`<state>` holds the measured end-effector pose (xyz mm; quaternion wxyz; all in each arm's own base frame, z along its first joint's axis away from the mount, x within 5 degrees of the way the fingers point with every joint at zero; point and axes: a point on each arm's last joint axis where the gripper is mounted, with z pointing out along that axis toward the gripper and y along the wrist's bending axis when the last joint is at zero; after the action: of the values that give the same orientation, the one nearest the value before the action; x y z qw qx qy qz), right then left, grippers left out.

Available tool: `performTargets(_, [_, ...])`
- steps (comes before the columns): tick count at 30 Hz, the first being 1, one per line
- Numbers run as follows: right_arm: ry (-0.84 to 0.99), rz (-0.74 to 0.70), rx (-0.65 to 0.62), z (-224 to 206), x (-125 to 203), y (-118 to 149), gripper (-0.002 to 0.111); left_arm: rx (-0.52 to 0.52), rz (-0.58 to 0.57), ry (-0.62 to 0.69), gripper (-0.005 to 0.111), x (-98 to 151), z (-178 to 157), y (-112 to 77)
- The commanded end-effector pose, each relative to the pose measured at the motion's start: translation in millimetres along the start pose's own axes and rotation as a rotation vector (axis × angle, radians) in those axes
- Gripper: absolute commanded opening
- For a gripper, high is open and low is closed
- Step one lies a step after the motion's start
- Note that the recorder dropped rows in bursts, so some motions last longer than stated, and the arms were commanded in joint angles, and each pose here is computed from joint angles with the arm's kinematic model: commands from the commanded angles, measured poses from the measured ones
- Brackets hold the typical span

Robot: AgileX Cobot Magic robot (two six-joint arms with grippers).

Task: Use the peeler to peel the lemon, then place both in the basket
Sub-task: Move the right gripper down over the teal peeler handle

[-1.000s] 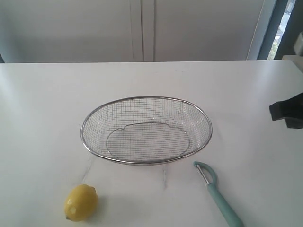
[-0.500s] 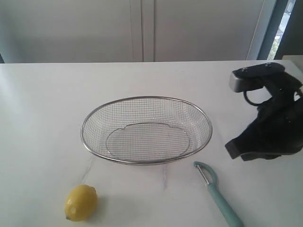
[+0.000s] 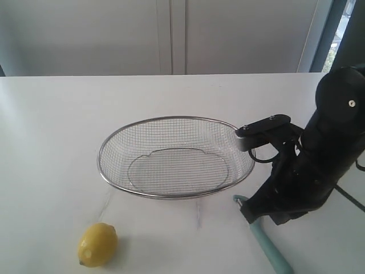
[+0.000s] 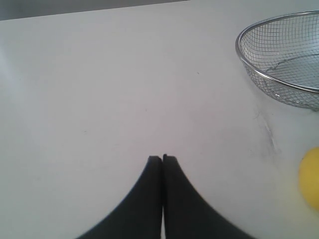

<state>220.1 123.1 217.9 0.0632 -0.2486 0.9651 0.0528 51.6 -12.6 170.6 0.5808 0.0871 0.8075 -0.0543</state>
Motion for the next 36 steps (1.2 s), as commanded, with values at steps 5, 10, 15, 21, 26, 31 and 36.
performTargets(5, [-0.005,0.016,-0.014,1.9,-3.4,2.0,0.0,0.001,0.0,-0.005,0.0,0.6,0.1,-0.1])
performTargets(10, [-0.01,0.071,-0.053,1.7,-4.1,5.4,0.0,0.001,0.0,-0.005,0.0,0.6,0.1,-0.1])
performTargets(15, [-0.032,0.097,-0.053,1.7,-6.2,5.4,0.0,0.001,0.0,-0.005,0.0,0.6,0.1,-0.1])
performTargets(21, [-0.049,0.097,-0.052,1.6,-7.7,5.2,0.004,0.001,0.0,-0.005,0.0,0.6,0.1,-0.1])
performTargets(26, [-0.057,0.088,-0.051,1.6,-8.4,5.1,0.024,0.001,0.0,-0.005,0.0,0.6,0.1,-0.1])
performTargets(31, [-0.055,0.088,-0.051,2.1,-8.0,5.1,0.031,0.001,0.0,-0.005,0.0,0.6,0.1,-0.1])
performTargets(36, [-0.054,0.021,-0.046,2.8,-7.7,4.8,0.032,0.001,0.0,-0.005,0.0,0.6,0.1,-0.1])
